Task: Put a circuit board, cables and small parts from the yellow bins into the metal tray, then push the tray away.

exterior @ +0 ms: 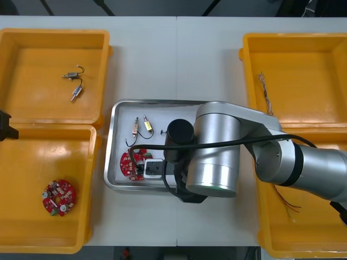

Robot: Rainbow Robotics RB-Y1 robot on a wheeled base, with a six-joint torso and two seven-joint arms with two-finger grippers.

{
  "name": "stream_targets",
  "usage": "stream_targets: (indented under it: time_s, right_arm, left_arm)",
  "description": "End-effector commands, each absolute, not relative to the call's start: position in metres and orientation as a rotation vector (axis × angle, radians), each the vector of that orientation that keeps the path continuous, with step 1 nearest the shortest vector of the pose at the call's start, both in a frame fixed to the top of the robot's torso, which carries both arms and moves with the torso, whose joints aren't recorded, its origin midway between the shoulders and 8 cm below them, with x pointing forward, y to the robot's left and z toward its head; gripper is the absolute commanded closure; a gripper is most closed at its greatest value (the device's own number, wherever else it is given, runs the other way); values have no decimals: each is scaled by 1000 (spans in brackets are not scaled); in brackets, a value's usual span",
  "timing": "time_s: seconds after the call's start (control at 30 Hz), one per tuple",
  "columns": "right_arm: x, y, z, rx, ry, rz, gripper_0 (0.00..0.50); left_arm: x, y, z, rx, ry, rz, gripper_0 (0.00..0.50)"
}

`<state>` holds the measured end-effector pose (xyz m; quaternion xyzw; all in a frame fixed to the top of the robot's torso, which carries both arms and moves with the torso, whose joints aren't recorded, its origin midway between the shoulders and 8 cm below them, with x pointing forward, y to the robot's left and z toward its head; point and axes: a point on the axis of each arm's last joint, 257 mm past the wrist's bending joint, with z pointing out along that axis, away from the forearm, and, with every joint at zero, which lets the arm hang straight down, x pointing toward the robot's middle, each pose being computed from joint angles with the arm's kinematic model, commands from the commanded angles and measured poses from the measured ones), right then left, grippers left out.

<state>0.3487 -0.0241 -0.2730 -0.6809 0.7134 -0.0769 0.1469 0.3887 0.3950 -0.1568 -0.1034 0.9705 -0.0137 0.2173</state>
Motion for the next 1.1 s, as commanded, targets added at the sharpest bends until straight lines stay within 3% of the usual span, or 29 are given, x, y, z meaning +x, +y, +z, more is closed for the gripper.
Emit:
stream_targets:
  time_s: [0.03,0.47,0.9,0.93,1.0,1.07,1.1]
  right_arm:
    - [342,2,-277,-2039,1938,-249,0]
    - [332,17,-311,-2041,1932,-215,0]
    - [325,11,-325,-2039,1948,-225,0]
    - [325,11,-326,-2043,1947,-226,16]
    - [324,11,-326,-2044,1946,-228,138]
    - [324,10,-327,-2046,1943,-234,354]
    - [325,10,-327,-2046,1942,-235,375]
  left_arm:
    - [389,410,-146,-161,2670,68,0]
    - [383,416,-155,-141,2689,93,0]
    - [383,416,-155,-141,2689,93,0]
    - [383,416,-155,-141,2689,93,0]
    - [383,416,-155,-141,2689,93,0]
    - [383,416,-155,-141,2689,93,0]
    - [383,416,-155,-141,2689,93,0]
